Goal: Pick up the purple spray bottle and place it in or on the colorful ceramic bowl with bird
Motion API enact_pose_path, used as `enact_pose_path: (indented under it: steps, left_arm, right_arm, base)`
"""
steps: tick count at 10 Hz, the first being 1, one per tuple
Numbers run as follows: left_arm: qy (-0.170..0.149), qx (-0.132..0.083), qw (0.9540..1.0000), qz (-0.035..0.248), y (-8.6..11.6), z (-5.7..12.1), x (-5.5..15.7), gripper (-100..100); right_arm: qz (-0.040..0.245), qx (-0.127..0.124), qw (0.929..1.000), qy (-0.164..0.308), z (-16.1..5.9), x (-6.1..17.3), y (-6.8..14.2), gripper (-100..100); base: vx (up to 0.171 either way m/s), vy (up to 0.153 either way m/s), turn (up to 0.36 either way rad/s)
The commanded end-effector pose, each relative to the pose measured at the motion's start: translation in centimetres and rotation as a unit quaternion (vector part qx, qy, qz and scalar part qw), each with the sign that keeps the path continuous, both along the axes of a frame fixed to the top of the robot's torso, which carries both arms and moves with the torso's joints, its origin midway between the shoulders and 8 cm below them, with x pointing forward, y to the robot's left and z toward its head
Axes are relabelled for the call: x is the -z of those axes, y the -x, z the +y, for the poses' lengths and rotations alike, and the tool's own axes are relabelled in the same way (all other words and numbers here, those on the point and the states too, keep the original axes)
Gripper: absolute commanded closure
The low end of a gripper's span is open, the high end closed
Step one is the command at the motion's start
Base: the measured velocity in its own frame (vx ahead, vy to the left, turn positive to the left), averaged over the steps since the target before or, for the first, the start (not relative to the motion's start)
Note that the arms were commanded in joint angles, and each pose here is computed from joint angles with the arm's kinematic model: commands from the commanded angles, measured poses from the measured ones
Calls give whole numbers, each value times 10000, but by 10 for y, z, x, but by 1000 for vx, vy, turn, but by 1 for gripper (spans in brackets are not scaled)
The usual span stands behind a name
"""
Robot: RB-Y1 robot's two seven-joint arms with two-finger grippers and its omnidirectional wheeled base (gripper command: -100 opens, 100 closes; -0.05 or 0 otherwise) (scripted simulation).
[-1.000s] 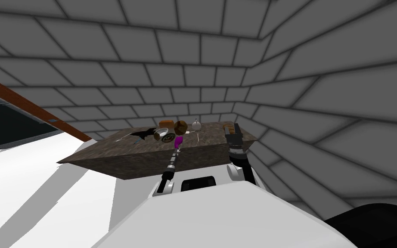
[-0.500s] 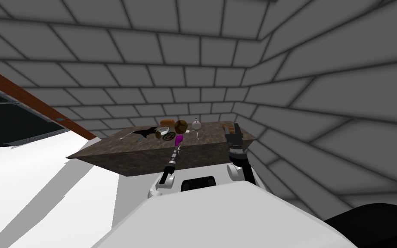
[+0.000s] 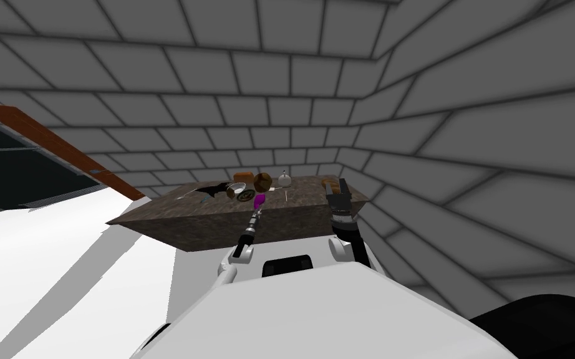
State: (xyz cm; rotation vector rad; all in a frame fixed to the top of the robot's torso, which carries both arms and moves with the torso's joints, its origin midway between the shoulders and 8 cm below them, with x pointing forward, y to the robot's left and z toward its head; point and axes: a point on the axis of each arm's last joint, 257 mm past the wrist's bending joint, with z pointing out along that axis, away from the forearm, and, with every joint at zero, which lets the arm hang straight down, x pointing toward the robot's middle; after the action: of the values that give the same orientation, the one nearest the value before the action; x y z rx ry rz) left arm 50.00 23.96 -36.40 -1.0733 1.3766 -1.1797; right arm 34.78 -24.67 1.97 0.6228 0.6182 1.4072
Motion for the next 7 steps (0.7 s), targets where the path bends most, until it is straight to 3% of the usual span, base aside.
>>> enact_pose_path:
  steps: [1,7]
  left_arm:
    - [-16,10,10000,11,-10,0,-1,-100]
    - [-121,-48,9999,-20,-55,17,-15,-100]
  right_arm:
    - [0,0,10000,0,0,0,0,0]
    - [0,0,10000,0,0,0,0,0]
  base:
    - [-46,-24,19]
    - [-52,-19,26]
